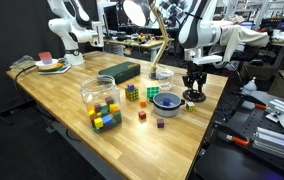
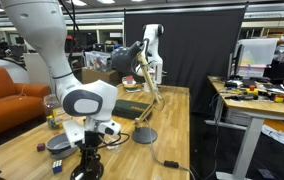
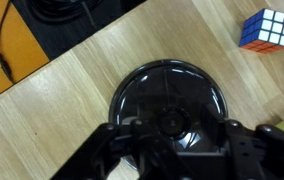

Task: Take the kid and cover the pot

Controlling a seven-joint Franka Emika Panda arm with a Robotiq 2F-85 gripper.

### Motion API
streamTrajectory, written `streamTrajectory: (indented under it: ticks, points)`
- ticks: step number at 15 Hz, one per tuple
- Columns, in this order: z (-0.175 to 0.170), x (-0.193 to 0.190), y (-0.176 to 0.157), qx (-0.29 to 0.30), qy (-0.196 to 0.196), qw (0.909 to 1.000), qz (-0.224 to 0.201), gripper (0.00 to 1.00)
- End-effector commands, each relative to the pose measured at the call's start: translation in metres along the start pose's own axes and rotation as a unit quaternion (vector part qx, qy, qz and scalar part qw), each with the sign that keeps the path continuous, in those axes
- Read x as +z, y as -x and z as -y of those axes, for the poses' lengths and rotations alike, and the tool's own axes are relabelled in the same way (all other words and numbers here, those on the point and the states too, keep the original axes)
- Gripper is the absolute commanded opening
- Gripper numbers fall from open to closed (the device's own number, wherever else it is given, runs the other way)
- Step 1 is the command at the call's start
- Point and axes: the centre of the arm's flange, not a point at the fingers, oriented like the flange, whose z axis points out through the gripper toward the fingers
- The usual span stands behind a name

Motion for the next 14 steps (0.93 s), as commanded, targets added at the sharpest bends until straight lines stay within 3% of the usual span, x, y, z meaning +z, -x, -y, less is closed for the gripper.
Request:
streamTrajectory:
  ticks: [1, 3, 4, 9, 14]
  points:
    - [-0.002, 0.001, -0.004, -0.004, -0.014, 0.9999, 0.005, 0.24]
    - [-0.002, 0.002, -0.003, -0.005, -0.013, 0.9999, 0.004, 0.11]
    - [-0.002, 0.000, -0.002, -0.007, -0.013, 0.9999, 0.003, 0.08]
    - [0.001, -0.034, 0.023, -0.021, 0.014, 0.9993, -0.029, 0.08]
    - [0.028, -0.096, 0.073, -0.090, 0.062, 0.9916, -0.069, 0.08]
